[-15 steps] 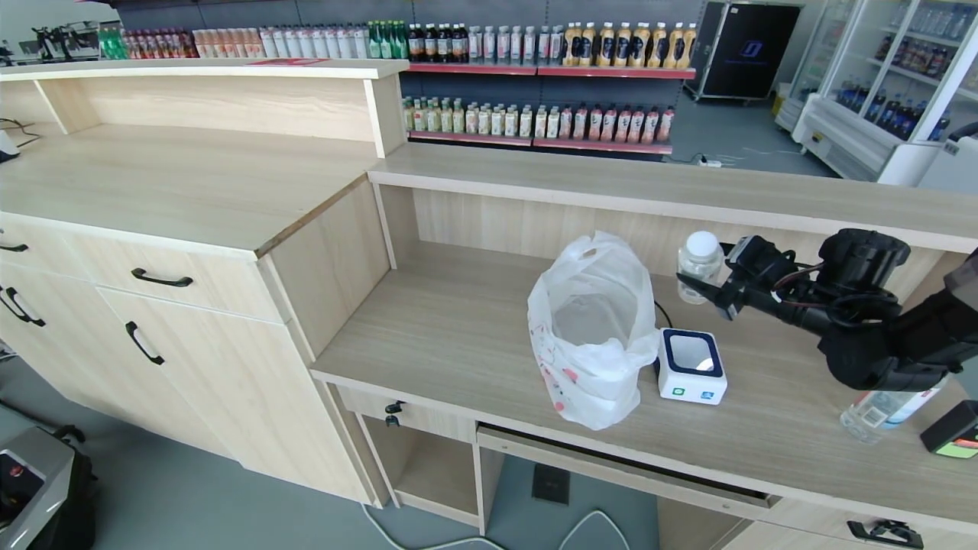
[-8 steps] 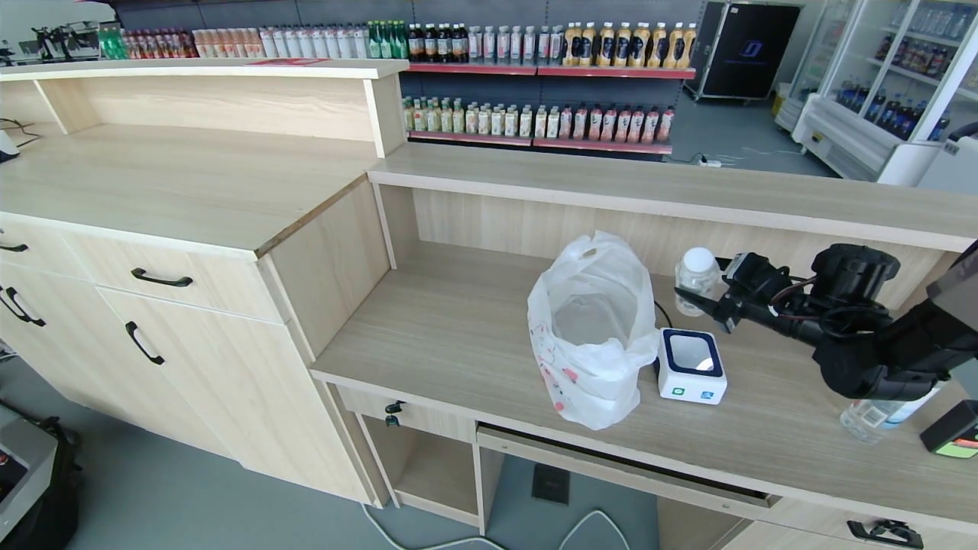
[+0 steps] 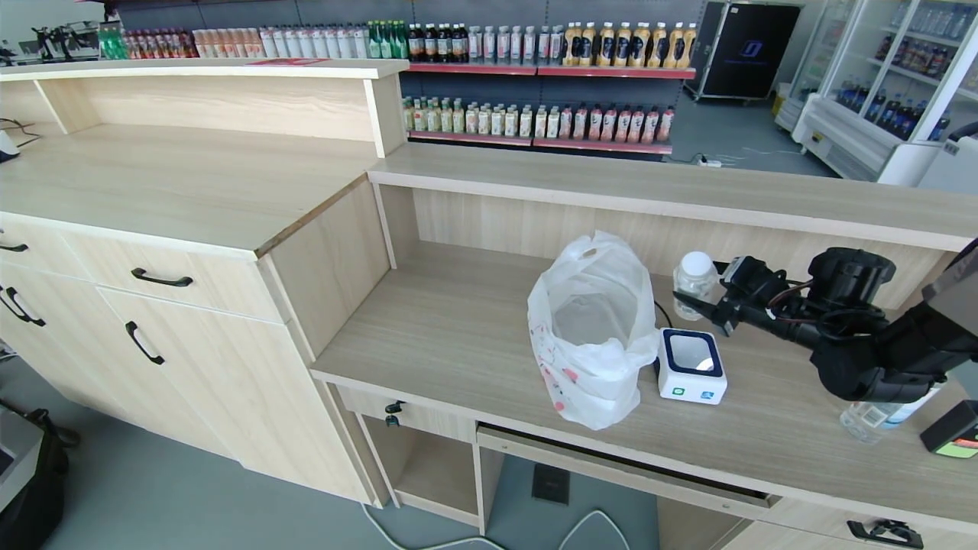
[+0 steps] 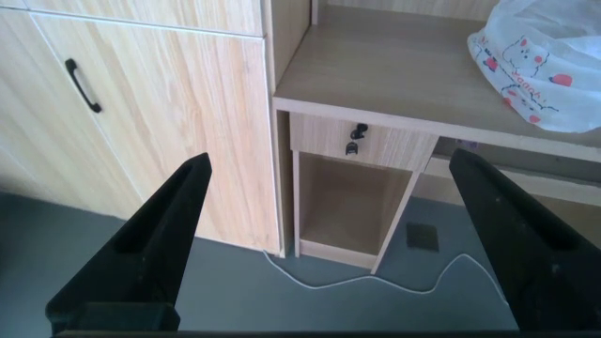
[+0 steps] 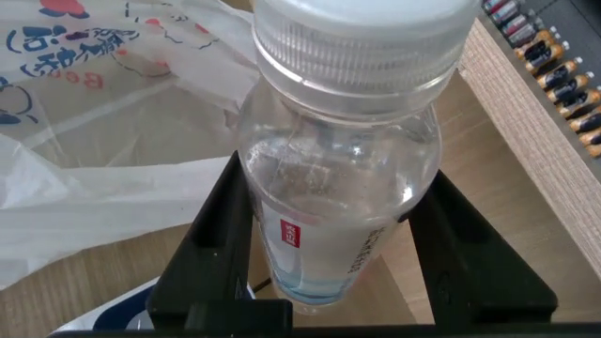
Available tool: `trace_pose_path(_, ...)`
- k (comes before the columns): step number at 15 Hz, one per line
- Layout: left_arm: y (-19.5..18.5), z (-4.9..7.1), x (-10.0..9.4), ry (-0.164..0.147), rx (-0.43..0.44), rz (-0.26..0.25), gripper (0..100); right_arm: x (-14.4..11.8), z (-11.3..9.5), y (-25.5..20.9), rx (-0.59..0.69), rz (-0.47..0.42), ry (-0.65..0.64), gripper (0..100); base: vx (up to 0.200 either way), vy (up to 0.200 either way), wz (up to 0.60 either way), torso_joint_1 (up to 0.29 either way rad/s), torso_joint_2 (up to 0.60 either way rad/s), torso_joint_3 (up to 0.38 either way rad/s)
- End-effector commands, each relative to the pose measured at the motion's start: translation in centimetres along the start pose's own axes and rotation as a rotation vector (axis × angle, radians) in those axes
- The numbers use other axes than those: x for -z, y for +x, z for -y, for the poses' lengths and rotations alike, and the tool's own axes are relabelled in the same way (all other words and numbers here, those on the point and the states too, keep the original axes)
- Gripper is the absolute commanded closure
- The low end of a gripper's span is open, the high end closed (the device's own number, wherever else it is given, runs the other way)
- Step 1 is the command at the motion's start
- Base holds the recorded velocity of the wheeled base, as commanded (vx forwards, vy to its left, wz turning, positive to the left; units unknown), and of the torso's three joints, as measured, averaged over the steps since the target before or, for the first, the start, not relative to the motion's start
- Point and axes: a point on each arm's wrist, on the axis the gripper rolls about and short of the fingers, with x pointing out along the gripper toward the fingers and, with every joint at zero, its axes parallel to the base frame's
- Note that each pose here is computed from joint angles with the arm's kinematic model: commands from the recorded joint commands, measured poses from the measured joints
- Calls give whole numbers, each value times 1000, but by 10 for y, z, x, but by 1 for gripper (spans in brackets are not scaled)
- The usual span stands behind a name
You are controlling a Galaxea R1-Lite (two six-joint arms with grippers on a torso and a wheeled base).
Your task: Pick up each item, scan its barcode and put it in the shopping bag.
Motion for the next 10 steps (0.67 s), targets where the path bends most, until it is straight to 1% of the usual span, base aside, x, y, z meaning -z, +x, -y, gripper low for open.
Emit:
trace_pose_path(1, 0, 0, 0, 0, 0, -2, 0, -2, 1, -1, 1, -1, 2, 100, 0, 0, 0, 0, 0, 0)
trace_pose_path(2, 0, 0, 0, 0, 0, -2, 0, -11, 8, -3, 14, 9, 14, 100, 0, 0, 0, 0, 0, 0)
trace_pose_path(3, 0, 0, 0, 0, 0, -2, 0, -28, 20, -10, 27, 16, 75, 100, 0, 0, 0, 0, 0, 0)
trace_pose_path(4, 0, 0, 0, 0, 0, -2, 0, -53, 35, -23, 48, 0, 172, 100, 0, 0, 0, 0, 0, 0)
trace_pose_path(5, 0, 0, 0, 0, 0, -2, 0, -68, 46, -36, 81, -36, 235, 100, 0, 0, 0, 0, 0, 0)
trace_pose_path(6, 0, 0, 0, 0, 0, -2, 0, -95, 65, -66, 161, -134, 345, 100, 0, 0, 0, 0, 0, 0)
trace_pose_path(7, 0, 0, 0, 0, -1, -2, 0, -113, 75, -92, 220, -218, 423, 100, 0, 0, 0, 0, 0, 0)
trace_pose_path(8, 0, 0, 0, 0, 0, -2, 0, -122, 78, -114, 267, -284, 479, 100, 0, 0, 0, 0, 0, 0)
trace_pose_path(9, 0, 0, 0, 0, 0, -2, 0, -126, 79, -124, 293, -311, 497, 100, 0, 0, 0, 0, 0, 0)
trace_pose_path(10, 0, 0, 0, 0, 0, -2, 0, -126, 74, -146, 347, -362, 516, 100, 0, 0, 0, 0, 0, 0)
